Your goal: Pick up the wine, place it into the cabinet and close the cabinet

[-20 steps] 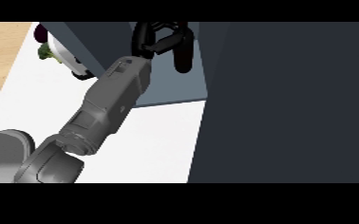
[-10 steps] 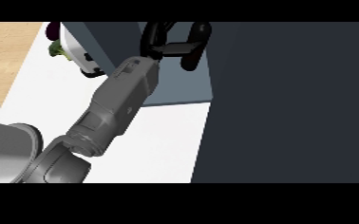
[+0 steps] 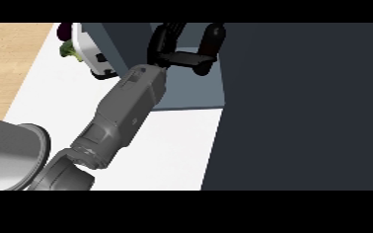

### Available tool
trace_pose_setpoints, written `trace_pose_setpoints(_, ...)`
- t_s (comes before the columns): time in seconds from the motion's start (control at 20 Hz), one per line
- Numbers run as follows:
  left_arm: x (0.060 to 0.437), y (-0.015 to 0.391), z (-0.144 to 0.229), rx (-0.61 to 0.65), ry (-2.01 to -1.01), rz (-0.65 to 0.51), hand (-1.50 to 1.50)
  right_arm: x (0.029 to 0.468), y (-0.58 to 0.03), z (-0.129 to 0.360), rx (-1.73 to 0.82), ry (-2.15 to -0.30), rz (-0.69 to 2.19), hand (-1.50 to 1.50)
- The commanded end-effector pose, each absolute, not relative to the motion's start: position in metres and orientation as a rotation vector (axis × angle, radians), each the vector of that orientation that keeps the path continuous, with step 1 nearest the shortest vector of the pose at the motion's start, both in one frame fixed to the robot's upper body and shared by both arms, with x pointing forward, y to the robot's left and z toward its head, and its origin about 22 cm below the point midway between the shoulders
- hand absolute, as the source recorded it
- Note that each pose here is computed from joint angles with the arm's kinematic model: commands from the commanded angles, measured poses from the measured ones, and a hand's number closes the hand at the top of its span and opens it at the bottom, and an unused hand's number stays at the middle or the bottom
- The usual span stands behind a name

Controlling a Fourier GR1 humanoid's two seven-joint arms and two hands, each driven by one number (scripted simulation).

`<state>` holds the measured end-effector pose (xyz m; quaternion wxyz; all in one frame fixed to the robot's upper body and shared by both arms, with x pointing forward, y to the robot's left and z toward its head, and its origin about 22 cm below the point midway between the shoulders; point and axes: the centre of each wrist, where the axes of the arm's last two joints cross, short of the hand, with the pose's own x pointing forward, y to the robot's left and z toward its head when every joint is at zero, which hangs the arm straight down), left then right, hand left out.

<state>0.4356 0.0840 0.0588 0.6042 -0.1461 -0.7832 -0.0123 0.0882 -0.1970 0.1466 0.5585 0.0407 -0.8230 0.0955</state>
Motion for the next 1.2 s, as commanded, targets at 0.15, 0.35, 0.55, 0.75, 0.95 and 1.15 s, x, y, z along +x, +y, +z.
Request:
trace_pose_setpoints(0.15, 0.424, 0.083, 0.048, -0.466, -1.783, -0.022, -1.50, 0.057, -0.200, 0.195, 0.220, -1.941, 0.144, -1.50)
trace_pose_setpoints(0.35, 0.406, 0.084, 0.032, -0.522, -1.760, -0.014, -1.50, 0.060, -0.200, 0.186, 0.179, -1.938, 0.145, -1.50)
trace_pose_setpoints(0.55, 0.384, 0.081, 0.023, -0.577, -1.741, -0.003, -1.50, 0.068, -0.201, 0.177, 0.158, -1.924, 0.148, -1.50)
trace_pose_setpoints(0.75, 0.360, 0.091, 0.000, -0.555, -1.722, 0.028, -1.50, 0.062, -0.205, 0.186, 0.138, -1.937, 0.104, -1.50)
trace_pose_setpoints(0.95, 0.333, 0.089, -0.012, -0.565, -1.709, 0.027, -1.50, 0.055, -0.204, 0.196, 0.159, -1.925, 0.126, -1.50)
trace_pose_setpoints(1.15, 0.310, 0.117, -0.015, -0.587, -1.708, 0.056, -1.50, 0.058, -0.204, 0.191, 0.154, -1.941, 0.149, -1.50)
